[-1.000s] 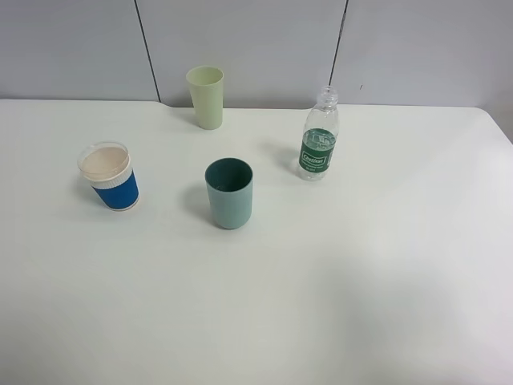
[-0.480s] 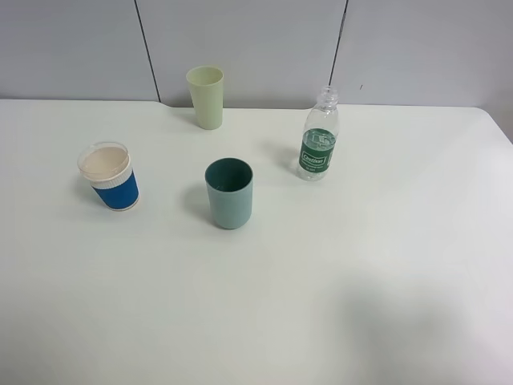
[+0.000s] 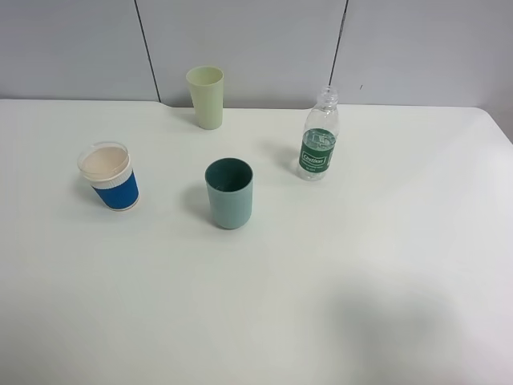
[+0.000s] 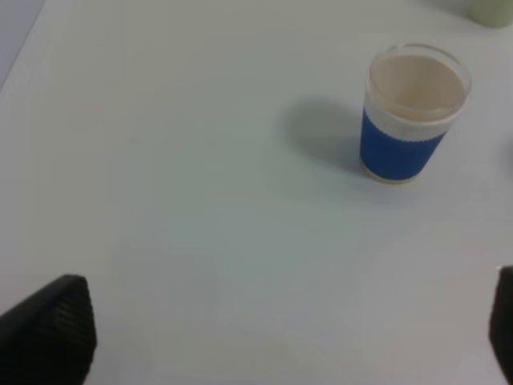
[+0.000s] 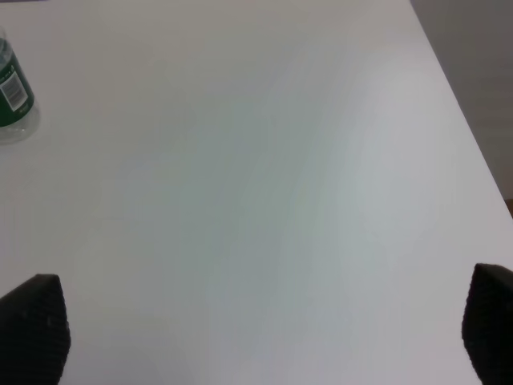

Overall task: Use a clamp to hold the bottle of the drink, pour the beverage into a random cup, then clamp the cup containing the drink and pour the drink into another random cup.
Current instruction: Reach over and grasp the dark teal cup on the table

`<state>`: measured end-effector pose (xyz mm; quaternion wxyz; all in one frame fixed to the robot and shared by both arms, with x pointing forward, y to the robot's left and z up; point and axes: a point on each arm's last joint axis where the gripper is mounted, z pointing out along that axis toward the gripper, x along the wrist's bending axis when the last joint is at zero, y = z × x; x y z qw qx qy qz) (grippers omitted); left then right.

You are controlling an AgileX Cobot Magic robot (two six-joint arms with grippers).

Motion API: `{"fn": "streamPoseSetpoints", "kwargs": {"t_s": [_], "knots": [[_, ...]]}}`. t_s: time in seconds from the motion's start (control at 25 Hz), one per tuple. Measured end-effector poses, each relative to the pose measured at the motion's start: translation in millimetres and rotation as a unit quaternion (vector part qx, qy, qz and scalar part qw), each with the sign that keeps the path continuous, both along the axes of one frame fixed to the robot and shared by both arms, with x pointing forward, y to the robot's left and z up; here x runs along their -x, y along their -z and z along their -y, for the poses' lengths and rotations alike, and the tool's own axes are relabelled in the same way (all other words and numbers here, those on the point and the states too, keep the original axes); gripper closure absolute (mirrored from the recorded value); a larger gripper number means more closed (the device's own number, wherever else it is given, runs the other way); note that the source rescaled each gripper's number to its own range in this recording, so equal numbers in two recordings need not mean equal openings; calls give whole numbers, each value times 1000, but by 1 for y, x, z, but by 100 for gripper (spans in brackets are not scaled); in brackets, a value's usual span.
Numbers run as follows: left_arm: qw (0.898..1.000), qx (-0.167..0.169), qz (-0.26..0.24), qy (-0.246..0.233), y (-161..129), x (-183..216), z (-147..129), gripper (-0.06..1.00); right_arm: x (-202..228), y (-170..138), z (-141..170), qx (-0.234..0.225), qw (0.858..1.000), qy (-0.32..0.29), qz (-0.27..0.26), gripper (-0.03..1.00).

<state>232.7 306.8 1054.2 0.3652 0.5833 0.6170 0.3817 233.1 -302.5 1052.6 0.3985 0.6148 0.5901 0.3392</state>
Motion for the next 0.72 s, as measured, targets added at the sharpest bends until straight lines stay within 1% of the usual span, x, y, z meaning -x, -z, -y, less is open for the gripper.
{"fn": "streamPoseSetpoints", "kwargs": {"t_s": [0.72], "knots": [[1000, 0, 0, 0, 0, 0, 0, -6, 0, 0, 0, -1, 1000, 1, 0, -3]]}}
